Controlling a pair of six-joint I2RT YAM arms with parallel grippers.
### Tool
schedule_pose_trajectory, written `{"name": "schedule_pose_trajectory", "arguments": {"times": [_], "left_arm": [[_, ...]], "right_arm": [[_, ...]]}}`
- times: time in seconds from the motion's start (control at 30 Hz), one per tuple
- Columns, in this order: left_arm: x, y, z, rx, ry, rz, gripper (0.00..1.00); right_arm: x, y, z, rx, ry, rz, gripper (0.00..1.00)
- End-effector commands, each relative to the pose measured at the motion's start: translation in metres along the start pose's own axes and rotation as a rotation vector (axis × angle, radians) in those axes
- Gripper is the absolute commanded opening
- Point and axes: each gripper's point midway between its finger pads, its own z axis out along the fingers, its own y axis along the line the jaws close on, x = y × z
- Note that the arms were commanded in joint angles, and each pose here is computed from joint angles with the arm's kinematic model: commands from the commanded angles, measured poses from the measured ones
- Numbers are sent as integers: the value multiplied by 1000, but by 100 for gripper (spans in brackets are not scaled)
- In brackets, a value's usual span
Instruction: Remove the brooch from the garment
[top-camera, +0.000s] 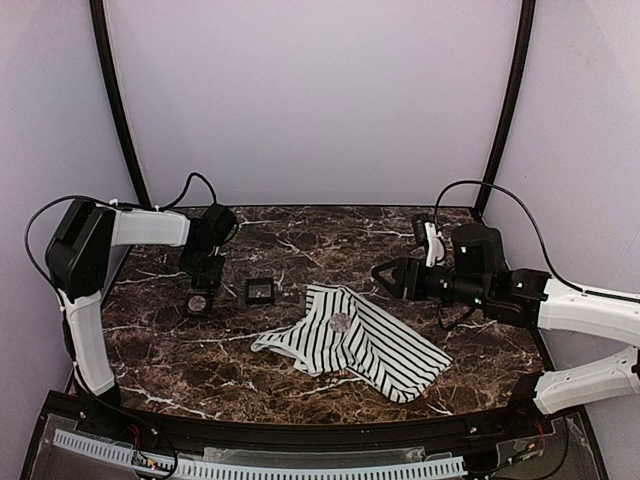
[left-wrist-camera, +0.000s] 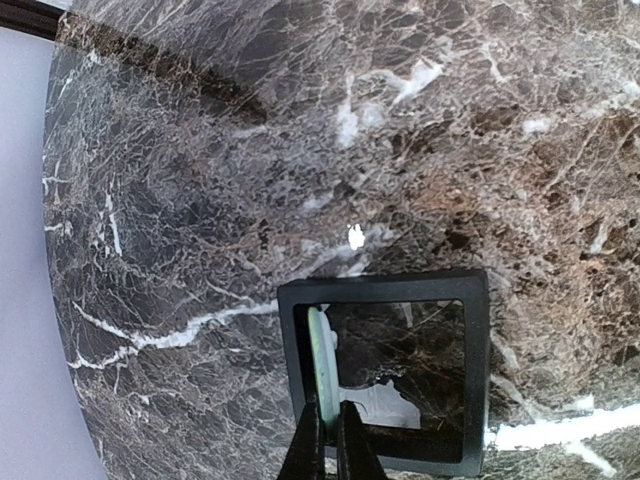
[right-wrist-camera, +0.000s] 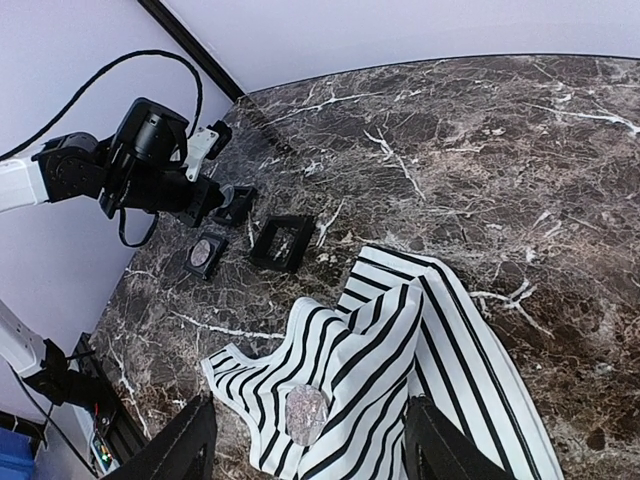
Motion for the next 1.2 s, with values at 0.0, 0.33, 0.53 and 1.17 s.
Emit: {"name": "schedule_pose_trajectory", "arguments": {"times": [0.0,0.33,0.53,1.17], "left_arm": [[-12,3,-2,-1,-18,-8,1],[-17,-3,-2,37,-25,-22,12],[-18,-4,-4,50,-19,-21,19],[-26,3,-50,159,-111,-119,57]], "right_arm": [[-1,-4,-2,1,-12,12,64],[4,-6,-2,3,-2,21,64],[5,-7,-5,7,-3,24,64],[20,-13,-4,19,51,5,70]]}}
